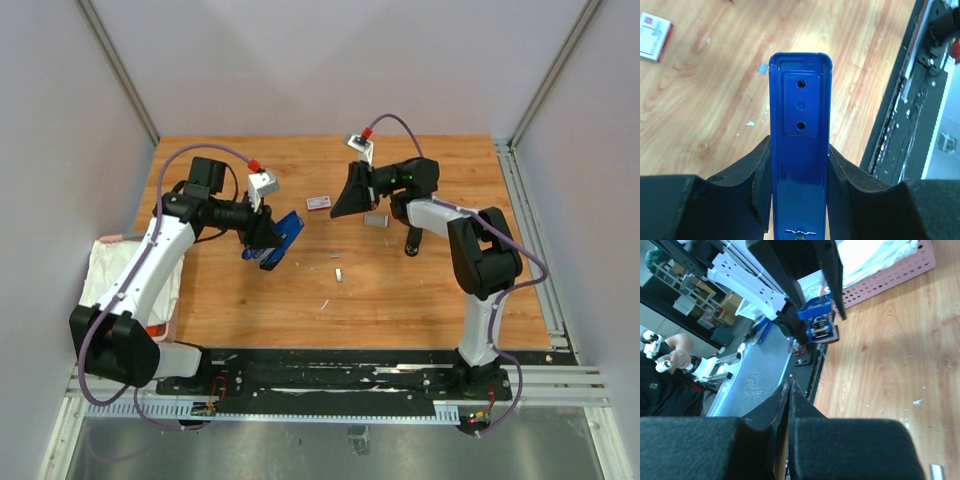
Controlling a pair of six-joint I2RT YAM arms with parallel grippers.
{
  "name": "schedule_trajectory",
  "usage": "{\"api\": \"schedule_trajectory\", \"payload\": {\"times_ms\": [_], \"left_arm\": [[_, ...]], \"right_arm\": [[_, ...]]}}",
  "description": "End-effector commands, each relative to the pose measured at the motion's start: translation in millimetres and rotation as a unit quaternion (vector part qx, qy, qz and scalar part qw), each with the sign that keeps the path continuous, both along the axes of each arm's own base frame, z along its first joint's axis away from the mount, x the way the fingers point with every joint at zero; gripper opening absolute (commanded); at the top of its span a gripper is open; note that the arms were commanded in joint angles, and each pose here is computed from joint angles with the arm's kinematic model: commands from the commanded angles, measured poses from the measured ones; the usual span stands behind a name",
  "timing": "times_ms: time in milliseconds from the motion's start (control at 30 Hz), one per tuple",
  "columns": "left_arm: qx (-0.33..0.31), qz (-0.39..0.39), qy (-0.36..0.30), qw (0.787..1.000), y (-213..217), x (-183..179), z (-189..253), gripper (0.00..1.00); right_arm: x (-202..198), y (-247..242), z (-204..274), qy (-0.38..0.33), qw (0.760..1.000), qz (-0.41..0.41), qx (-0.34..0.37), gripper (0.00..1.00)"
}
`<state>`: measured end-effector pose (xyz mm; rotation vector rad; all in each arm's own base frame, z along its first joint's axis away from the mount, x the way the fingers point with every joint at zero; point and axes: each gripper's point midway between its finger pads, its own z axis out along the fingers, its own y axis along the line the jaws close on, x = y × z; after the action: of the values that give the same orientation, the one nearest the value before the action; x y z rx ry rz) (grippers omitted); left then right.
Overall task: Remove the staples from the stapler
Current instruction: Unload the staple at the center of the board.
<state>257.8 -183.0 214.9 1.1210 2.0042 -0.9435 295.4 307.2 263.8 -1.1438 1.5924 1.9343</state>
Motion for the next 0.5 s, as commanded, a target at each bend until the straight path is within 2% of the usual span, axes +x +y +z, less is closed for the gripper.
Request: {"api": "schedule_trajectory", "payload": {"times_ms": [0,33,67,100,200,300,400,467], "left_arm": [[-0.080,0.042,-0.087,0.992,-13,22,57,0.00],[-0.094,0.052,-0.101,0.989,-14,23,67,0.00],[-0.109,0.060,-0.118,0.985,-15,24,78,0.00],[-0.119,0.068,-0.131,0.982,-15,26,86,0.00],[-0.136,0.085,-0.135,0.978,-17,34,99,0.00],[-0.149,0.108,-0.128,0.974,-18,42,103,0.00],[-0.174,0.105,-0.104,0.974,-24,40,107,0.00],[-0.190,0.085,-0.087,0.974,-29,35,112,0.00]], "right_arm": [[-34,0,26,-0.024,1.000,0.012,0.016,0.01],[-35,1,37,-0.022,0.999,-0.014,0.043,0.04],[-37,0,58,-0.027,0.996,-0.047,0.077,0.20],[-38,-3,73,-0.035,0.991,-0.078,0.105,0.30],[-37,-7,89,-0.091,0.975,-0.159,0.126,0.39],[-21,-12,67,-0.148,0.951,-0.262,0.065,0.51],[-2,-14,18,-0.194,0.934,-0.299,-0.034,0.60],[-1,-11,-16,-0.258,0.918,-0.287,-0.085,0.66]]}}
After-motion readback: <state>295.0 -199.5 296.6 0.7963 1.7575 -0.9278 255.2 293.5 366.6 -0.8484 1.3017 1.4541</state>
